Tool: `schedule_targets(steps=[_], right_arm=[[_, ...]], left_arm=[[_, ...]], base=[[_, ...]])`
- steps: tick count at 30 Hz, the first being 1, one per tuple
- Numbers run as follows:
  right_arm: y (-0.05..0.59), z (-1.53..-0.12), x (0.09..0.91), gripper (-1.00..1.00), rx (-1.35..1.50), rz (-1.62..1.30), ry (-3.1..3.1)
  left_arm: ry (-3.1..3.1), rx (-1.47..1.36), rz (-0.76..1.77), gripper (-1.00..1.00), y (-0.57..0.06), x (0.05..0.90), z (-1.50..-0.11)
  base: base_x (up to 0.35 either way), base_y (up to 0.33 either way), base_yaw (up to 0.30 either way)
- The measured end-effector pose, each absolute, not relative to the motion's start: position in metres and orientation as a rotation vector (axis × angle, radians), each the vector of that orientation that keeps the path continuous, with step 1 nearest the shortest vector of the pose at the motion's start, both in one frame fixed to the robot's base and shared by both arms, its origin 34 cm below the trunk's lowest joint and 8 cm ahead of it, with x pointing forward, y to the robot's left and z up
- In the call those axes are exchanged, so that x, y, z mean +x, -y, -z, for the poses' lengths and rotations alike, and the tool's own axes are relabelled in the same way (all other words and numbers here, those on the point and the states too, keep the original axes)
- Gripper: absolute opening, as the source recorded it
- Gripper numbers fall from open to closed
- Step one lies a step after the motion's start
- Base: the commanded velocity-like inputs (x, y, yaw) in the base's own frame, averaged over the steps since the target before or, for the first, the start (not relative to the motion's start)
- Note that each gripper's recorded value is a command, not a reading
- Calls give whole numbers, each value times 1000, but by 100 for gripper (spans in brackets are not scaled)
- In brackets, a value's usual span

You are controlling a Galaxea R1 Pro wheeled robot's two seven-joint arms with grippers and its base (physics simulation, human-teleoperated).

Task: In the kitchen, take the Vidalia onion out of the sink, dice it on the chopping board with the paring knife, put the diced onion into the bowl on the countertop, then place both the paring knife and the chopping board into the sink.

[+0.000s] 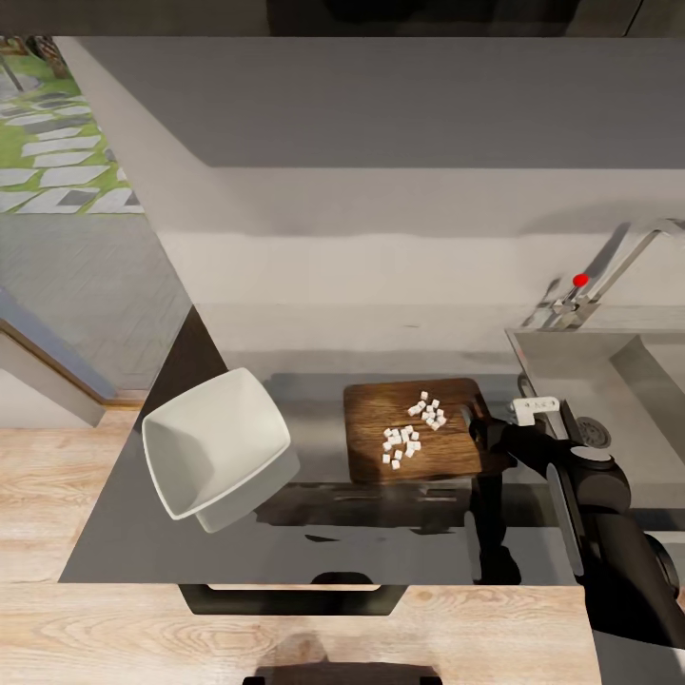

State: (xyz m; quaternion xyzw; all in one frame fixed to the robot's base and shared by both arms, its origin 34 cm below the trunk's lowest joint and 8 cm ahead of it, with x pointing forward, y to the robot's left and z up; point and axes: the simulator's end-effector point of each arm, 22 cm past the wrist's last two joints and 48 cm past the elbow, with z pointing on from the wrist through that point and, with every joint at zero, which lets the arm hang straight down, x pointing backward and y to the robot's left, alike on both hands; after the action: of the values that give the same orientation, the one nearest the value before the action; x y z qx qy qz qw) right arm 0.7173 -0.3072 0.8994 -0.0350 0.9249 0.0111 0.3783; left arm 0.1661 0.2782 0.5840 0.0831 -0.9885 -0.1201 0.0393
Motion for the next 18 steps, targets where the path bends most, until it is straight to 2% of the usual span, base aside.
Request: schedule_targets(steps=[18], right_arm=[[304,-900,710,-100,-47,-67,-2404]], left_arm=[[3043,258,368,100,-278,171,-585]], base=[[0,0,0]])
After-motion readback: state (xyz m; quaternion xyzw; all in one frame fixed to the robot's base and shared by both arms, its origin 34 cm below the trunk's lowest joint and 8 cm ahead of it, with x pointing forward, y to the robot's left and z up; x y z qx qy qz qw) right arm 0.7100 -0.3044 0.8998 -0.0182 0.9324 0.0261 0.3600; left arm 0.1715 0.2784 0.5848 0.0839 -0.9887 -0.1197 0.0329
